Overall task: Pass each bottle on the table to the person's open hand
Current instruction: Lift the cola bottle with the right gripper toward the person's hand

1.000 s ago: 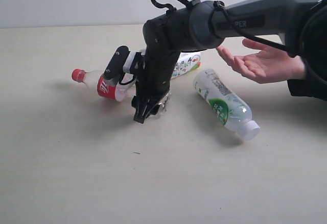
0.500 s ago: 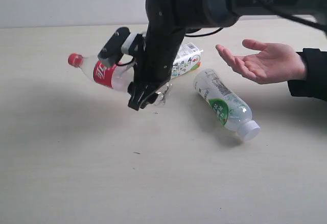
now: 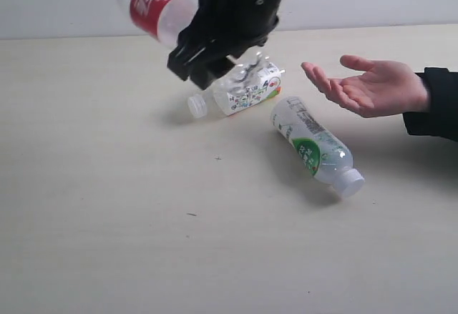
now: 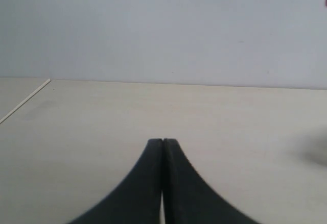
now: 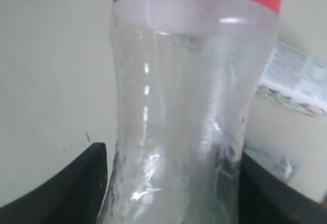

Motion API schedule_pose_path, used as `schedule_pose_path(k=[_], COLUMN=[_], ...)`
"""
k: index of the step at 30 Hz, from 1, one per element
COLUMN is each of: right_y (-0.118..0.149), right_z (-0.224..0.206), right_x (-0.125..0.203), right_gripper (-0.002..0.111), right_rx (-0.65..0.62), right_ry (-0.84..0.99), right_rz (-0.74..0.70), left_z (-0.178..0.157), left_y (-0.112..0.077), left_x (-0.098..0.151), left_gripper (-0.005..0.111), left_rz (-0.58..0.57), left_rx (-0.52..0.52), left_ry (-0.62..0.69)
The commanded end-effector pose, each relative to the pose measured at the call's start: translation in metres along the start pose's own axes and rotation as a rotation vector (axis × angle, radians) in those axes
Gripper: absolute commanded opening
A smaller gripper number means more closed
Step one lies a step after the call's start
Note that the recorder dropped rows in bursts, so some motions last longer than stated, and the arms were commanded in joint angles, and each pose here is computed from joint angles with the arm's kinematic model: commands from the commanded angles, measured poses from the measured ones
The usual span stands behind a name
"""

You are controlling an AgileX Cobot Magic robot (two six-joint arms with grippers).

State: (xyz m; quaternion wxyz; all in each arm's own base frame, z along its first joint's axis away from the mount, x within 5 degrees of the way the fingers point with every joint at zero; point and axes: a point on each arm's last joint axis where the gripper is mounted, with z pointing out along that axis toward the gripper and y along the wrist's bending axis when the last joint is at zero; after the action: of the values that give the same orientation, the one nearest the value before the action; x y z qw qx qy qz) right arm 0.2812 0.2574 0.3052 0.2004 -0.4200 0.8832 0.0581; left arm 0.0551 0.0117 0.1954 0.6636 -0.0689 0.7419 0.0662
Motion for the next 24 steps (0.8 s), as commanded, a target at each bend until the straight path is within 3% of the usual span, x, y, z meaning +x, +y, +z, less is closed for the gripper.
schedule_pose_path(k=[1, 8, 12, 24], right_y=[-0.027, -0.080, -0.094, -0.107], right_z=[-0.033, -0.034, -0.014, 0.018], right_x=[0.030, 0.106, 0.134, 0.135], right_gripper=[0.000, 0.000, 0.000, 0.000], right_rx=[0.147, 0.236, 0.233, 0.237], right_ry=[0.016, 0.131, 0.192, 0.128], right_rz=[0.161, 0.459, 0.548, 0.629], left_z=[0.000, 0.000, 0.000, 0.000], left_y=[0.000, 0.000, 0.000, 0.000], left_x=[0.000, 0.000, 0.000, 0.000], left_gripper=[0.000, 0.000, 0.000, 0.000], left_rz=[-0.005, -0.005, -0.005, -0.005], left_rx=[0.005, 0.005, 0.005, 0.005], left_ry=[-0.002, -0.002, -0.002, -0.002])
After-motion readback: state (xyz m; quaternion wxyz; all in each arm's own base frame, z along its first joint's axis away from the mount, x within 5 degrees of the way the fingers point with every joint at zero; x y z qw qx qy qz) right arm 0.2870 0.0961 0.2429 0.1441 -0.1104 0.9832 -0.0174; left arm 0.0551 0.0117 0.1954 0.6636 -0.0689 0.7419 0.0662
